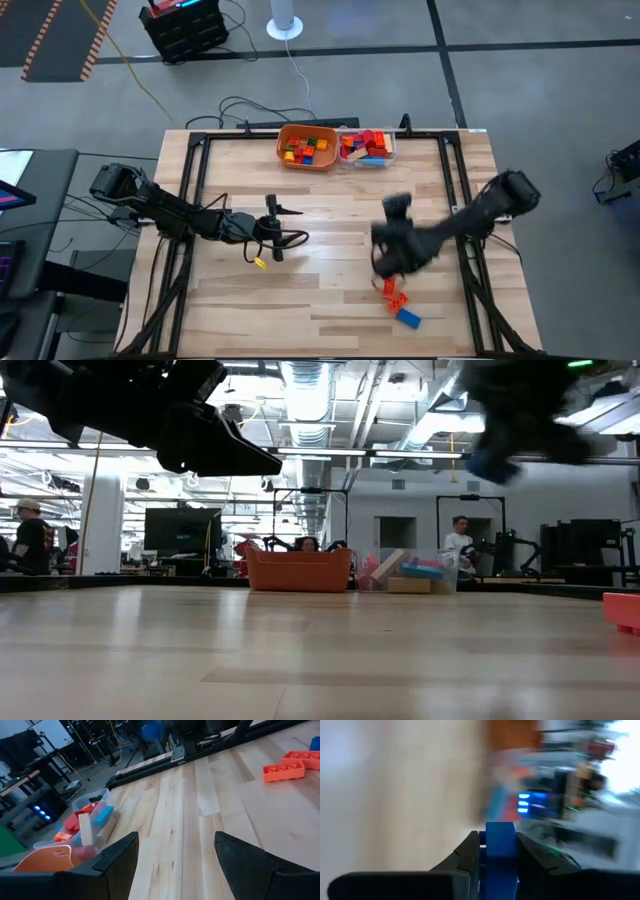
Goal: Sort blocks by size
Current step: Put the top blue game piece into the transparent bin, then put the top orange game piece into the transparent bin
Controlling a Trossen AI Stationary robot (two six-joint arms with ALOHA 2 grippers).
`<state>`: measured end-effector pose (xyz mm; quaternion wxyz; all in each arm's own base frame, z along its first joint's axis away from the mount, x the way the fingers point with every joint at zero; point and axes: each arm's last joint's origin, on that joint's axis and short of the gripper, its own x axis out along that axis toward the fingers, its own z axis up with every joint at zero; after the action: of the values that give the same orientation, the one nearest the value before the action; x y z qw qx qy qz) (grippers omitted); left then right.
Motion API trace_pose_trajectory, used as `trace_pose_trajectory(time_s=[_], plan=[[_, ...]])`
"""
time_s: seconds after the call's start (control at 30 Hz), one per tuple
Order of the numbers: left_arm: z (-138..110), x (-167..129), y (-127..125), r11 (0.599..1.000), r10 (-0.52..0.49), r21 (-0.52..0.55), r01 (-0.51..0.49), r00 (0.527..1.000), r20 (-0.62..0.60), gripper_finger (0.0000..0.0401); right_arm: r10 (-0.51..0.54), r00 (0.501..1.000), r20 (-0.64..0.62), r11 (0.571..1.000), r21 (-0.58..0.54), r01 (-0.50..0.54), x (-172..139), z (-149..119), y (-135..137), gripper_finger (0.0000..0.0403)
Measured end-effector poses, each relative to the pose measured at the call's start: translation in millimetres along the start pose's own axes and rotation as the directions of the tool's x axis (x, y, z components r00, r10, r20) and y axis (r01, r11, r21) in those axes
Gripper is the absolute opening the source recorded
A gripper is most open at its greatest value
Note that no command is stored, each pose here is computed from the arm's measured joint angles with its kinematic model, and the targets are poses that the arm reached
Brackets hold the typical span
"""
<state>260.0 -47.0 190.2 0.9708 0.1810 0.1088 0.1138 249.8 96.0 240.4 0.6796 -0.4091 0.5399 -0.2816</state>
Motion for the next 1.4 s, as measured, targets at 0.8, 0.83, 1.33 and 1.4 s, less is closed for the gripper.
trace_pose_trajectory(time_s=[0.8, 0.83, 1.33, 1.4], plan=[[-6, 0, -2, 1.0, -0.022, -0.016, 0.022, 0.998, -0.059, 0.0253, 0.242, 0.97, -0.032, 0.489, 0.868, -0.093, 212, -61, -176, 0.0123], [-6, 0, -2, 0.999, -0.023, -0.023, 0.022, 0.998, -0.058, 0.0253, 0.265, 0.964, -0.02, 0.48, 0.87, -0.114, 219, -61, -174, 0.0123], [-11, -1, -4, 0.995, -0.043, -0.089, 0.034, 0.994, -0.1, 0.0253, 0.444, 0.893, -0.07, 0.599, 0.765, -0.238, 259, -39, -125, 0.0171], [-11, -1, -5, 0.995, -0.046, -0.093, 0.037, 0.994, -0.102, 0.0253, 0.462, 0.883, -0.089, 0.609, 0.755, -0.243, 257, -42, -124, 0.0193]])
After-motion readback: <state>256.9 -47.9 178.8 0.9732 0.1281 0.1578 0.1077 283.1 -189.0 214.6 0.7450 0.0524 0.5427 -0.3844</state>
